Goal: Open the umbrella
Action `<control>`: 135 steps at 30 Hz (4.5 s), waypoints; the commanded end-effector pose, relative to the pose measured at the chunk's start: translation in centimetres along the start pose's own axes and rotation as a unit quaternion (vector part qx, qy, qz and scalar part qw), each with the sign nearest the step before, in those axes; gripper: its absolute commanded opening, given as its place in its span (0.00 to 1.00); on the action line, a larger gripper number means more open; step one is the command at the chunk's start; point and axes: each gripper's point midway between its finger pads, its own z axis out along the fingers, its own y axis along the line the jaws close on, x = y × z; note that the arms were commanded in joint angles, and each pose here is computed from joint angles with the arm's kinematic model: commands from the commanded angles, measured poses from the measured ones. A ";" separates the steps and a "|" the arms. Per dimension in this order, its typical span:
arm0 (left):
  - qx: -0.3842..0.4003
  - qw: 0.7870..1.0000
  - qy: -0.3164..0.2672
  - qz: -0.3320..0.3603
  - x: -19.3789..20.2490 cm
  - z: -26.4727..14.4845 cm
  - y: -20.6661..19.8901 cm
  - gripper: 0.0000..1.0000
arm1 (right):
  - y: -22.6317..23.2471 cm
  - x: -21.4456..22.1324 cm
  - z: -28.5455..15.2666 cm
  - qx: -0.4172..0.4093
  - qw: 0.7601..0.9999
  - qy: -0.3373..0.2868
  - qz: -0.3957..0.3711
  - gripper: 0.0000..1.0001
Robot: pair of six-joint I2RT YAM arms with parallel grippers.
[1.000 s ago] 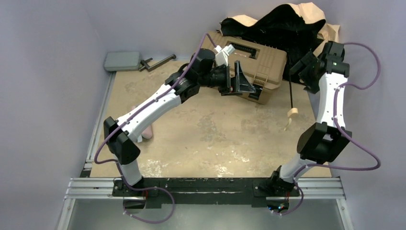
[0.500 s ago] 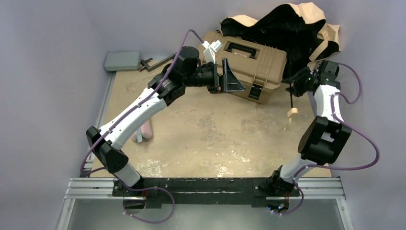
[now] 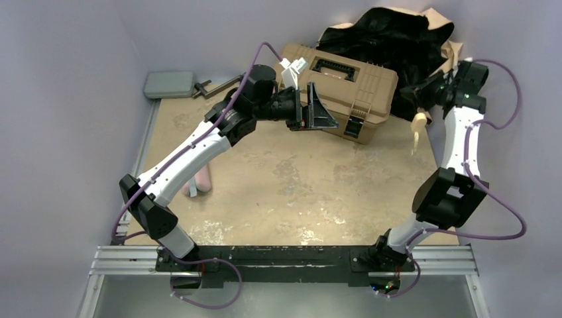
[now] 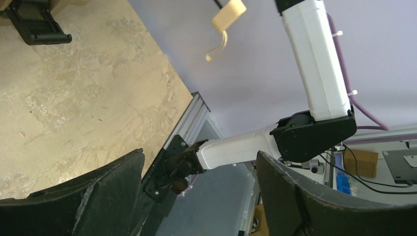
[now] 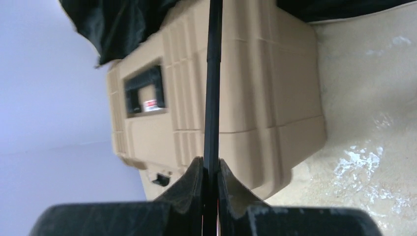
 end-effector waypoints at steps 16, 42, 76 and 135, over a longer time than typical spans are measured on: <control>0.054 0.985 -0.166 0.010 -8.4 -2.1 -5.9 0.83 | 25.7 2.0 -14.4 -0.276 0.950 -0.038 -0.142 0.00; -0.099 0.953 -0.282 -0.047 -16.8 0.0 2.6 0.48 | 27.2 21.4 -14.7 -0.281 0.934 0.106 -0.193 0.00; 0.085 0.962 -0.199 -0.168 -12.5 -10.8 -7.3 0.00 | 37.2 16.0 -12.5 -0.403 0.911 0.025 -0.083 0.67; 0.173 0.927 -0.250 -0.218 -10.6 -10.7 -12.1 0.00 | 44.3 21.6 -5.4 -0.439 0.891 -0.051 -0.101 0.20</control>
